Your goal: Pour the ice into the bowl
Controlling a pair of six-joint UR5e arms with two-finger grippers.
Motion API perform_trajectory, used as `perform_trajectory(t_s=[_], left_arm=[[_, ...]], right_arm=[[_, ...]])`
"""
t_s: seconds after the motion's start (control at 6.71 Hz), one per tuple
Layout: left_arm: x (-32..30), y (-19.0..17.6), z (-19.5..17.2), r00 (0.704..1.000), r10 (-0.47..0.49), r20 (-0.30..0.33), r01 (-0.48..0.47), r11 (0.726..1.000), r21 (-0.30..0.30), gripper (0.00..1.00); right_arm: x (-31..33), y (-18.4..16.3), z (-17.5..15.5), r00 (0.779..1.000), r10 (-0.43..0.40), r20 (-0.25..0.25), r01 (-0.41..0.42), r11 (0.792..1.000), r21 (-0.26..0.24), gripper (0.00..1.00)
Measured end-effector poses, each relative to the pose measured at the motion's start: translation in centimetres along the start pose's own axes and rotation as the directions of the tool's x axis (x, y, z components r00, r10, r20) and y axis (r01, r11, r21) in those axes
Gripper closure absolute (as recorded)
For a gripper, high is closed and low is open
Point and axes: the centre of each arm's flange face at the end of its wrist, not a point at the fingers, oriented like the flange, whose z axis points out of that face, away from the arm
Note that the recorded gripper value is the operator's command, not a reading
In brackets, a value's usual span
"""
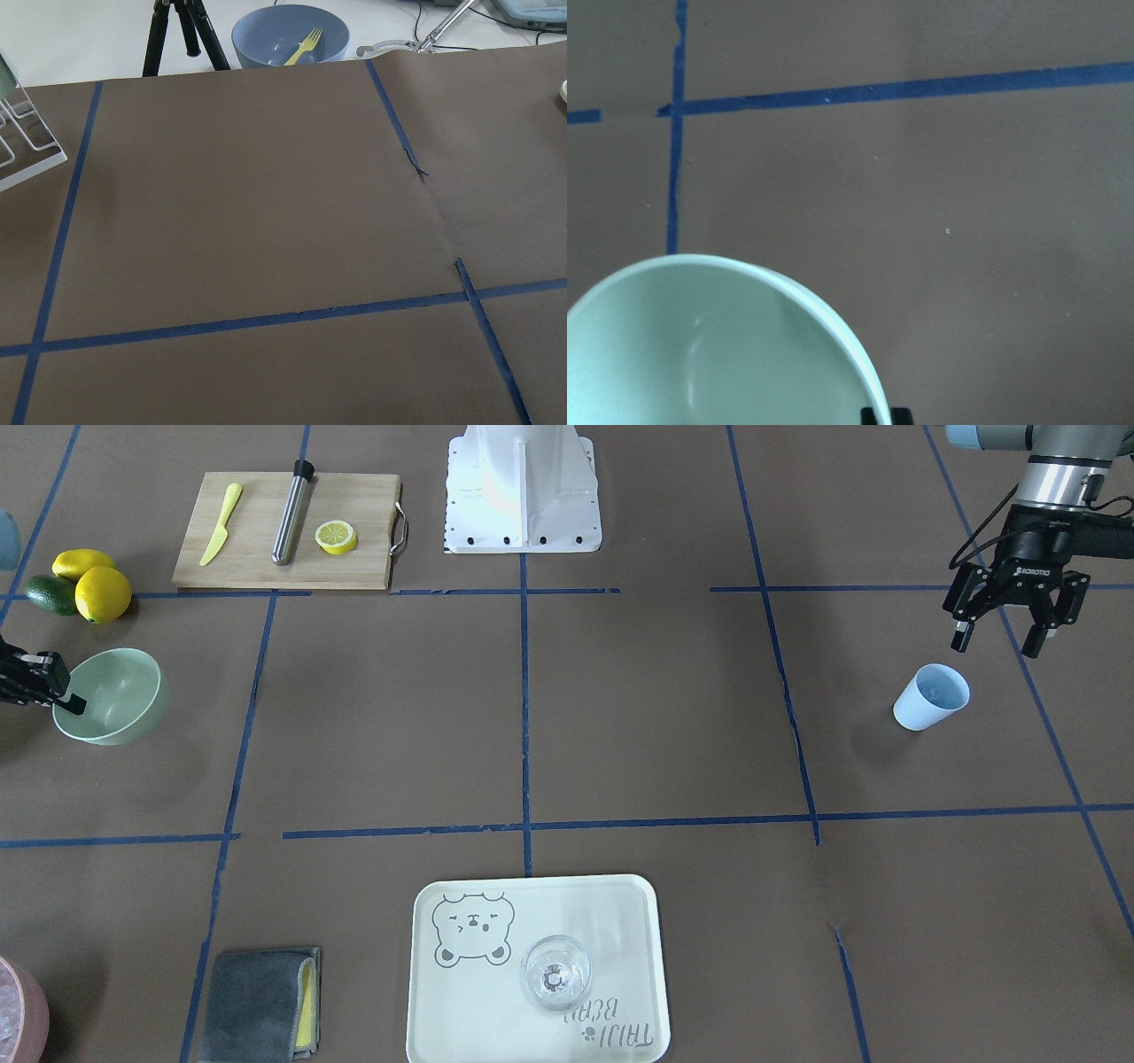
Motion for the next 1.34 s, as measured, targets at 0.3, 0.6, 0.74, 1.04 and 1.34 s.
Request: perform_trajectory(t_s=[0.3,0.6,0.74,1.04,1.34], left_arm=[[0.6,5.3,0.3,0.998,-0.059,0.016,0.058,0.998,0.026,0.00],[0.1,9.9,2.1,0.994,-0.084,0.070,0.079,0.994,0.077,0.00],[-0.1,11.8,2.9,0.992,-0.096,0.086,0.086,0.990,0.108,0.00],[1.0,13.9,4.9,0.990,-0.120,0.080,0.104,0.978,0.180,0.00],[1.4,14.8,7.2,0.988,-0.120,0.097,0.086,0.952,0.294,0.02]], right_arm=[[-6.7,-2.2,-0.4,0.995,0.086,0.054,-0.085,0.996,-0.007,1.00],[-14.5,-3.9,1.6,0.984,0.154,0.087,-0.150,0.987,-0.053,1.00],[-19.0,-4.3,3.0,0.978,0.187,0.091,-0.180,0.980,-0.085,1.00],[-27.0,-5.4,4.8,0.973,0.221,0.067,-0.212,0.971,-0.112,1.00],[-33.9,-4.9,5.7,0.974,0.227,0.013,-0.224,0.968,-0.112,1.00]])
